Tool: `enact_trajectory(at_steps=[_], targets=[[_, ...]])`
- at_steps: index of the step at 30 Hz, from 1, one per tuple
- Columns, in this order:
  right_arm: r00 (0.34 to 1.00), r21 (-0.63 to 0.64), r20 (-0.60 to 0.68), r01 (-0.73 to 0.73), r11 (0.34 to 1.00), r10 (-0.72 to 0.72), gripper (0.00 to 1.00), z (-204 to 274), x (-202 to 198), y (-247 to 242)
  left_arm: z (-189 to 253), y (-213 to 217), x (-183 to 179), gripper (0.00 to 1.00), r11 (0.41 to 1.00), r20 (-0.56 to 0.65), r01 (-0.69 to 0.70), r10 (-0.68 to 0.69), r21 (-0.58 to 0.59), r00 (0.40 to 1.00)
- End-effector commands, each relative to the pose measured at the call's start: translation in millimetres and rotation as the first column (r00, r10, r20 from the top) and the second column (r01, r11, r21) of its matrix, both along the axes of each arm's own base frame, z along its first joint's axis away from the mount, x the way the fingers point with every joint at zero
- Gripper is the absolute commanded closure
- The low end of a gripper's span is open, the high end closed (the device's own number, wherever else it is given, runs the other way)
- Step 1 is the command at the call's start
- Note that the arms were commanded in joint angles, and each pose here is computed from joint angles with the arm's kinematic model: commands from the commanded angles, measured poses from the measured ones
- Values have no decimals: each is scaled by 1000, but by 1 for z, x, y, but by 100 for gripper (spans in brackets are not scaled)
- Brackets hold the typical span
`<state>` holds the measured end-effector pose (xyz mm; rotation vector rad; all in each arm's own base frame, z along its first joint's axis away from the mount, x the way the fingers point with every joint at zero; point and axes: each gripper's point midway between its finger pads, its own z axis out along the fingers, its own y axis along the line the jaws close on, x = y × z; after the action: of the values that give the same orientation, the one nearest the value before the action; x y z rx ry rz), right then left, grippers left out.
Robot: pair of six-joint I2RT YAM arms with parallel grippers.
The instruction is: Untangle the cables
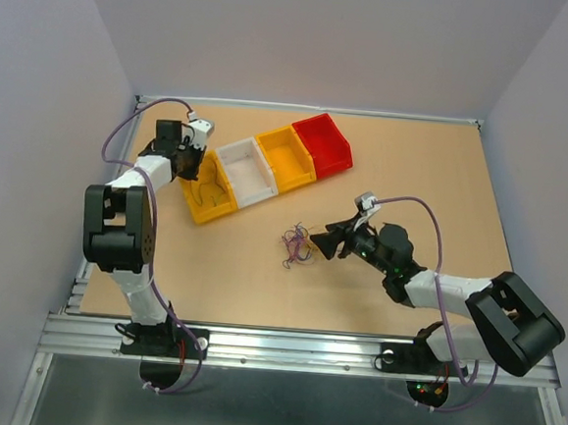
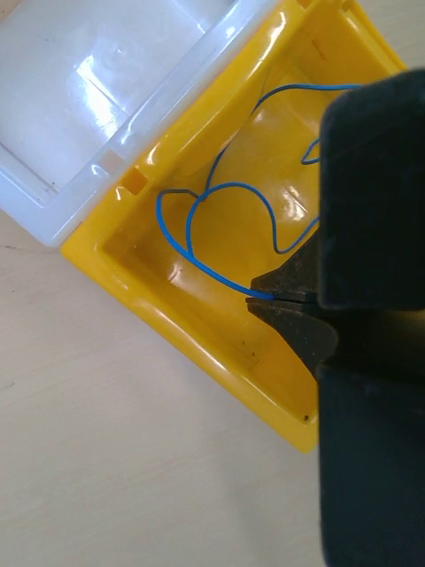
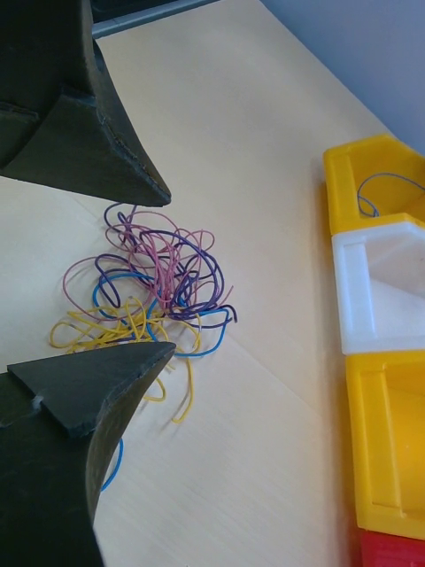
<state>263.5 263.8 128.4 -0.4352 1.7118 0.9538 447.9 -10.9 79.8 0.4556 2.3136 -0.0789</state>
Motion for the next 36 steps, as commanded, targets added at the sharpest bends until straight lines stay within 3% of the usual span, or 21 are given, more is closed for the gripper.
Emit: enact_trajectory(at_steps=[1,4,11,16,22,26,32,36], targets=[[998,-50,-64,17,999,-20,32,-3,15,9,3,-4,10,99,1000,-2,-15,15,14,1000],[991,-107,-101,73,992,-84,31,-15,25,3,-1,-6,9,92,1000,-7,-11,12,15,1000],[979,-151,-100,162,975,-178,29,-18,35,-11,33,-8,3,55,1000,73,-4,3,9,997],[972,-143,-80,208,968,-221,25,-10,34,-21,69,-7,-4,48,1000,132,-3,1,15,991],[924,-167,-63,363,917,-377,25,-8,43,-49,111,-9,-14,29,999,224,-5,-3,36,975],[908,-187,-57,399,898,-415,26,-11,48,-56,130,-38,-27,21,996,270,84,-83,9,959],[923,-257,-128,322,911,-362,30,-33,42,-46,142,-115,-55,21,966,313,256,-236,-25,920],[928,-265,-174,277,924,-328,41,-43,33,-42,156,-155,-65,21,938,362,343,-305,-46,881]])
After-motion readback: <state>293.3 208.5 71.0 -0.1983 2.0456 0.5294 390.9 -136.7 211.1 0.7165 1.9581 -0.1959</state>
